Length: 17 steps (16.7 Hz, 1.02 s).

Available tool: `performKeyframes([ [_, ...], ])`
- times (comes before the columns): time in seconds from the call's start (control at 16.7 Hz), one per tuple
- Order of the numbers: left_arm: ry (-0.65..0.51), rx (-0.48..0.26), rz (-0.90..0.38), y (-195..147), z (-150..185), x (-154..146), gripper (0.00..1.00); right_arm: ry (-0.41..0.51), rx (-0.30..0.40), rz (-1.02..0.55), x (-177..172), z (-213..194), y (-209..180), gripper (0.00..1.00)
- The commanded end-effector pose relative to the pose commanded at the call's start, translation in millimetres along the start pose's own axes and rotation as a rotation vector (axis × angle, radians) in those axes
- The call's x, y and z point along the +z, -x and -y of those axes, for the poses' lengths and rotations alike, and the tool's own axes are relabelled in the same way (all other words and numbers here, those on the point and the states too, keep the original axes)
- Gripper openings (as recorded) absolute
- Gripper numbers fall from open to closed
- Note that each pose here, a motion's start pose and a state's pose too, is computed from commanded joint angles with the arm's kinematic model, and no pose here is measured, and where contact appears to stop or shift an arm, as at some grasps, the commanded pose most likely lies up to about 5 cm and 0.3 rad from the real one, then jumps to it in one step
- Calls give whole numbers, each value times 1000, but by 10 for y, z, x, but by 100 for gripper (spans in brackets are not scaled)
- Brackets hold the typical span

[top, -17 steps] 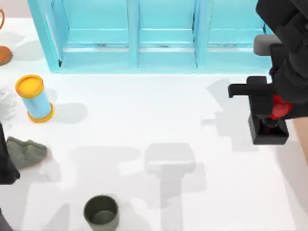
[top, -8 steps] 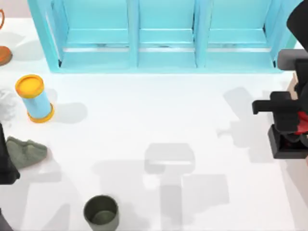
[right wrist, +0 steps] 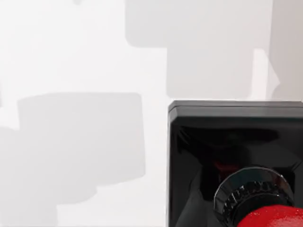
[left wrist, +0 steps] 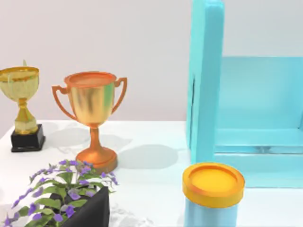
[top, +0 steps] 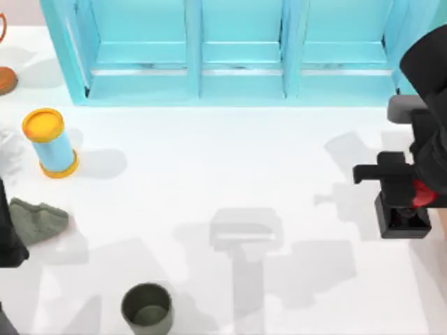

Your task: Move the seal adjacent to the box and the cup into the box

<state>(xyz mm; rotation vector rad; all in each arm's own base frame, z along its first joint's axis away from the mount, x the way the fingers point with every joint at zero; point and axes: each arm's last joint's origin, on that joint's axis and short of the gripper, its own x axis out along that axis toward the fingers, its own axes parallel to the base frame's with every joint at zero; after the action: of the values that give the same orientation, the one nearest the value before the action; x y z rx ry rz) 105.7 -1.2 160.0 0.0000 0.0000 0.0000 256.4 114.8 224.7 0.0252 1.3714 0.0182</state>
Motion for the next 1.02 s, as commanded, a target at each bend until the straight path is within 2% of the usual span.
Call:
performKeyframes([
  [0.18, 0, 0, 0, 0, 0, 0, 100, 0, -8, -13, -34, 16, -184, 0],
  [0.42, 0, 0, 0, 0, 0, 0, 100, 0, -8, -14, -37, 17, -196, 0],
  [1.02, 0, 0, 0, 0, 0, 0, 100, 0, -8, -14, -37, 17, -196, 75],
])
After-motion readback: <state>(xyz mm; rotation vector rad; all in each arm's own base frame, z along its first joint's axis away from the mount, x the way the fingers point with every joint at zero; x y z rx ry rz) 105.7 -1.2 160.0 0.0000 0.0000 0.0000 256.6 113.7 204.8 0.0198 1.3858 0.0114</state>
